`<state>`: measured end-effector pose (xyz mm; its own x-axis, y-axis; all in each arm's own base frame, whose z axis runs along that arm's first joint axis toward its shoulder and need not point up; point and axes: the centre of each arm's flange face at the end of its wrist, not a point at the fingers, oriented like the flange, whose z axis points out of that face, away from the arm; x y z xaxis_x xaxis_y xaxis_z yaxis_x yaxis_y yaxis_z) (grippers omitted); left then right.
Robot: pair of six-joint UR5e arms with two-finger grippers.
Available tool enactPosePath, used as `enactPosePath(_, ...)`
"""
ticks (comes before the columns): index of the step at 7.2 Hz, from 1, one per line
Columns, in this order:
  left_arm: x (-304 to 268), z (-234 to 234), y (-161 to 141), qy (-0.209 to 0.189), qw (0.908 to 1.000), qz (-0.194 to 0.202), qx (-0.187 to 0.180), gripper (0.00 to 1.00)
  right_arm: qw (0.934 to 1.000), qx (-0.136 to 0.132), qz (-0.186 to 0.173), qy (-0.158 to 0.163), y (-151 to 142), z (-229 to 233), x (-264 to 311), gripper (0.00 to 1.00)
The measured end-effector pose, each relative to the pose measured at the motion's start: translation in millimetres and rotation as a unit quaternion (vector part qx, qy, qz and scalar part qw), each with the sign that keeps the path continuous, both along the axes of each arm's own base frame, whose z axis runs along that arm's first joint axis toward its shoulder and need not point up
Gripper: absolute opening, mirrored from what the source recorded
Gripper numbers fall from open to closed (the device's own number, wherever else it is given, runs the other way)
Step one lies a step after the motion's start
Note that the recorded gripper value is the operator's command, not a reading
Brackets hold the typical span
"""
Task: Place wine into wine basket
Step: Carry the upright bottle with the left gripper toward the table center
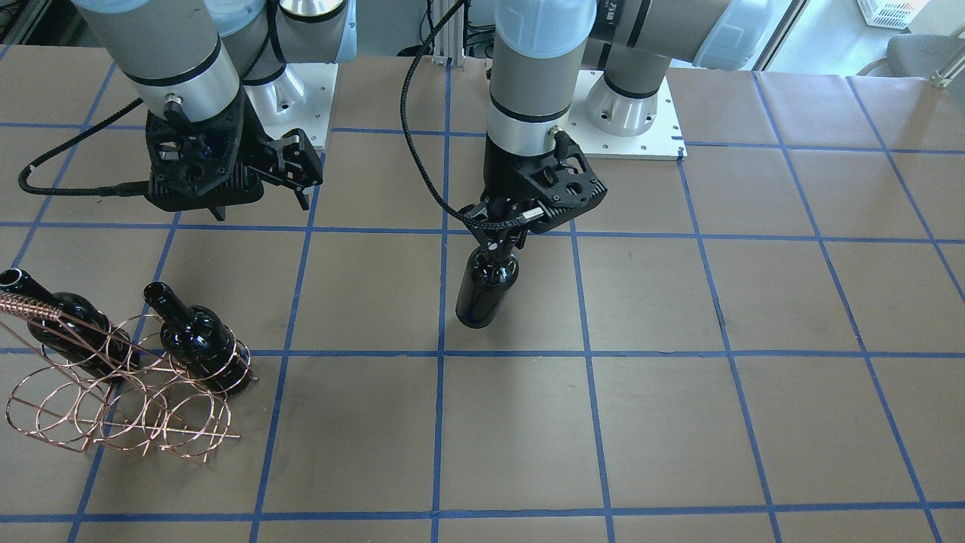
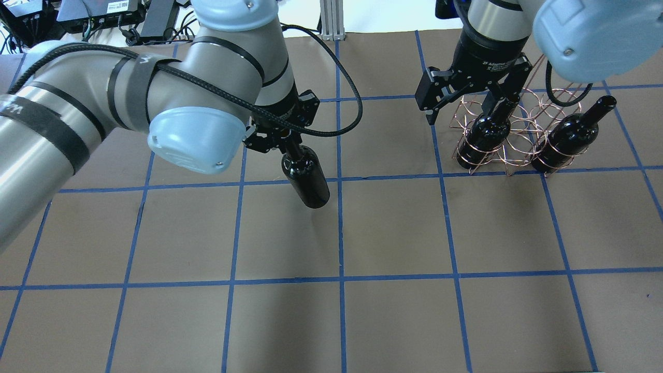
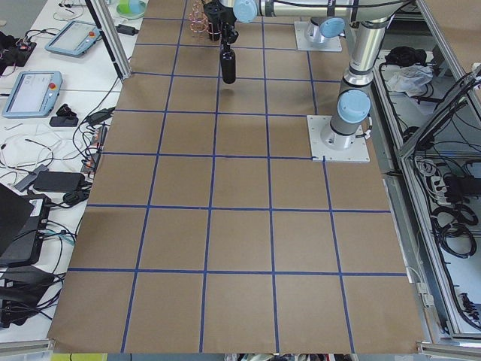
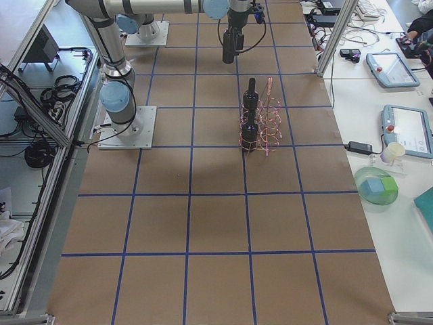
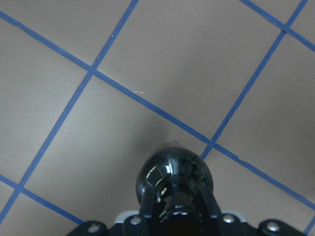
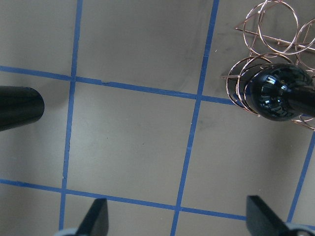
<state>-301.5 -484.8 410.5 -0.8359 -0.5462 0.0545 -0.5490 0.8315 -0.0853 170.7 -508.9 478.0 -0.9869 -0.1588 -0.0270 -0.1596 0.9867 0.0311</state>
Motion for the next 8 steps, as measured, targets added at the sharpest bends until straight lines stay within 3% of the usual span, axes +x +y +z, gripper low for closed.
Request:
enactPosePath(4,-23,-23,17,-0.043,0.9991,-0.002,0.003,0.0,1.0,-0.004,0.001,0.005,0,1,0,1.0)
enactPosePath(8,-30,-24,21,-0.044,0.999,0.005,0.0,0.0,0.9999,-0.013,-0.003,0.0,2,7,0,1.0)
